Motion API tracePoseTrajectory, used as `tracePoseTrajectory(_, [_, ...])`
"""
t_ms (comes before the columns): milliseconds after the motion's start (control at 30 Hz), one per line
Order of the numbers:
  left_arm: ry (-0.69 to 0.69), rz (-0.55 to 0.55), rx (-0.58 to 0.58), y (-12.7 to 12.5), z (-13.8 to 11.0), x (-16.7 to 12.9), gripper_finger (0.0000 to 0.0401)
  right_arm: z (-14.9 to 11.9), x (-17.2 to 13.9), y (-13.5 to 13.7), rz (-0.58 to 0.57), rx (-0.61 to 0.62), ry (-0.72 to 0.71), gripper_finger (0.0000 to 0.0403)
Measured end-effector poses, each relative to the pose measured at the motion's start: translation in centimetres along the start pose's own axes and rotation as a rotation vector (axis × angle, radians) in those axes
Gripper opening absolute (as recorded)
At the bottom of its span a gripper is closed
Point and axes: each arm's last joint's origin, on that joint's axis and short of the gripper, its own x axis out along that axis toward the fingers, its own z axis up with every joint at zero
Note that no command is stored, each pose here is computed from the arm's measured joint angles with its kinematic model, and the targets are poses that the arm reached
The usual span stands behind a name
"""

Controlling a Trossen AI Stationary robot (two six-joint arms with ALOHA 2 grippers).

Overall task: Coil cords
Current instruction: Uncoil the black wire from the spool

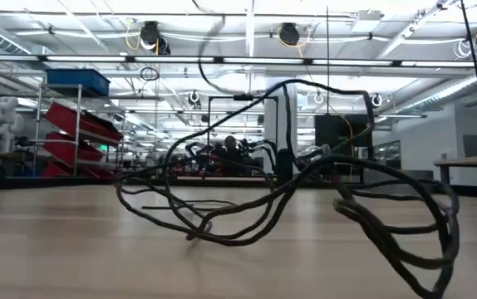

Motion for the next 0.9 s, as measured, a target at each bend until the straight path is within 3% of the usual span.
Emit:
tracePoseTrajectory(300, [-0.221,-0.225,-0.024,-1.6,0.6,-8.3,0.001,-2.1,1.6,-0.8,-0.105,0.016,0.097,0.0])
tracePoseTrajectory(500, [-0.436,-0.327,0.02,-3.2,1.7,-13.1,0.001,-3.6,4.2,-0.8,-0.167,-0.071,0.167,0.0])
tracePoseTrajectory(900, [-0.676,-0.375,0.078,-5.8,2.3,-17.6,0.001,-6.7,11.8,-2.9,-0.379,-0.31,0.349,0.0])
